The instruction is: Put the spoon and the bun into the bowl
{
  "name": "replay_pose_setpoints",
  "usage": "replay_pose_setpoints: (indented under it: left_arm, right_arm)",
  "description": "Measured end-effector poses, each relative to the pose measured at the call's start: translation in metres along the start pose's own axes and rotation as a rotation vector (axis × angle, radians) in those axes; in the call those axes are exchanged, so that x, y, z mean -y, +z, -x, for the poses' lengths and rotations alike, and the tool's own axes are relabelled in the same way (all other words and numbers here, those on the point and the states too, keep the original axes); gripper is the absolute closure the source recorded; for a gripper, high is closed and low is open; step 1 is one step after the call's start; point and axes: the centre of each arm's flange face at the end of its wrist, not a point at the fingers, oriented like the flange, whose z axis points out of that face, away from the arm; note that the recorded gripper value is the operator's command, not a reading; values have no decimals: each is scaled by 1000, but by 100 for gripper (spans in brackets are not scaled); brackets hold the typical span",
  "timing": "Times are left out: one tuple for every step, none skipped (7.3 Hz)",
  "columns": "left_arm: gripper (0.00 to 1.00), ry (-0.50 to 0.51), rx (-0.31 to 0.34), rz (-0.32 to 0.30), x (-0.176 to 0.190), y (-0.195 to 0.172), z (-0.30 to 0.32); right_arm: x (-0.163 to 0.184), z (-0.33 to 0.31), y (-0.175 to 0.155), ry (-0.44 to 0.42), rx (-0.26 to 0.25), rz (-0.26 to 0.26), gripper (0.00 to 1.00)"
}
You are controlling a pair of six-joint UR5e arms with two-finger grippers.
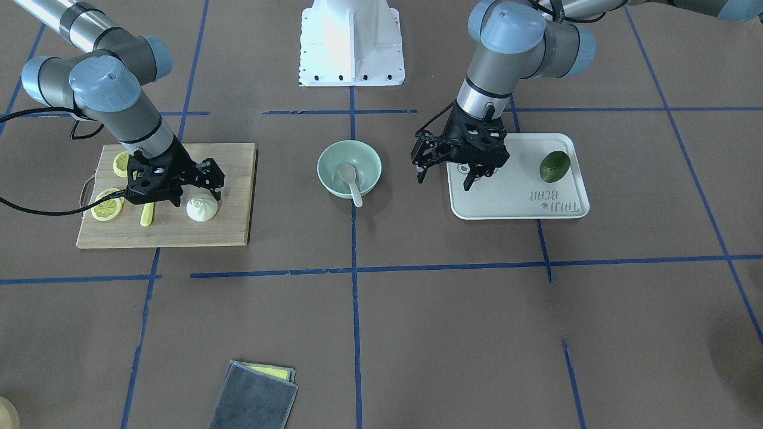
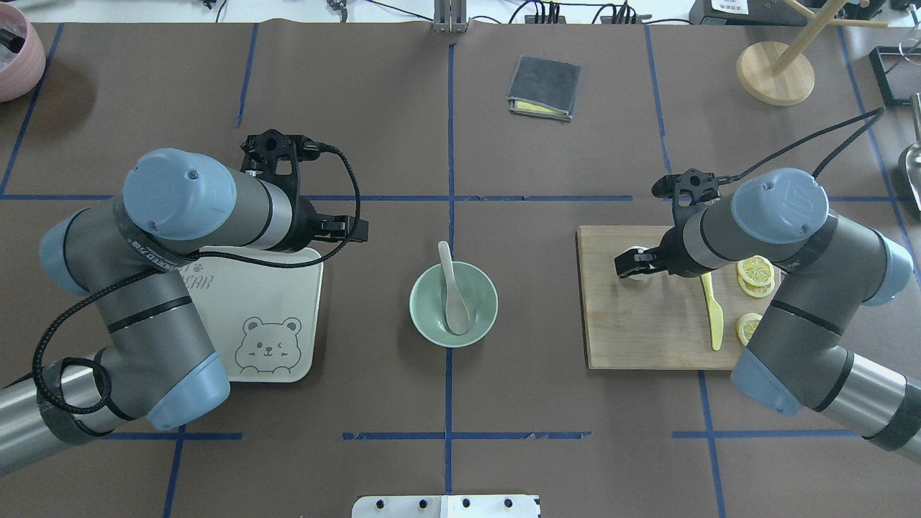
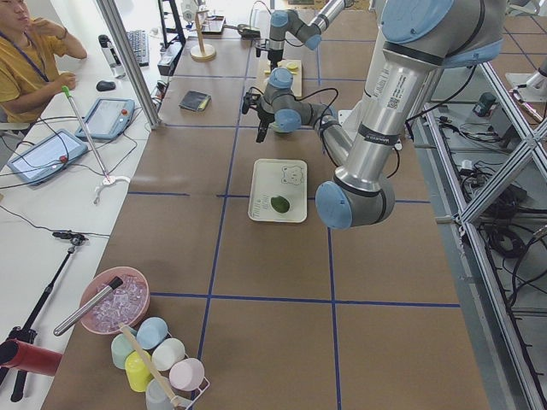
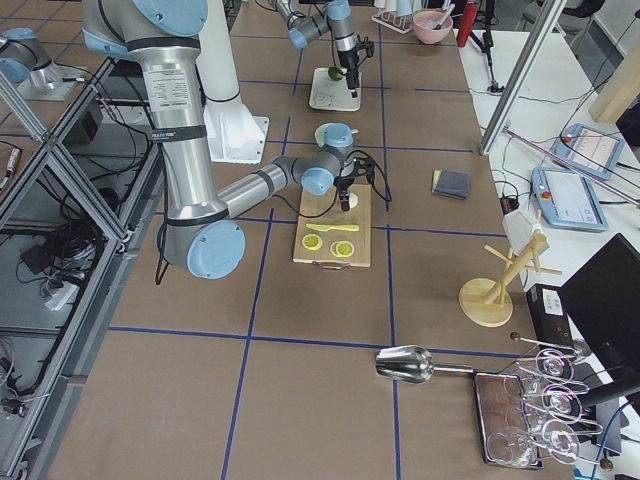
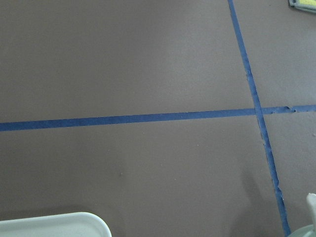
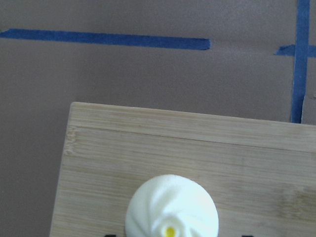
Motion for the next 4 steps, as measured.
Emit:
replay_pose_setpoints:
  left_arm:
    - [0,0,1,1,0,1,0]
    - [0,-1,3,2,-1,1,1]
    - [0,-2,8,4,-2,3,4]
    - [0,-2,12,6,-2,4,6]
  right_arm:
    - [0,0,2,-1,-5,-3,15]
    - [0,0,3,-3,-10,-9,19]
    - [-1,1,3,-5,-12,-13,23]
    - [0,3,3,-7,-12,-17,26]
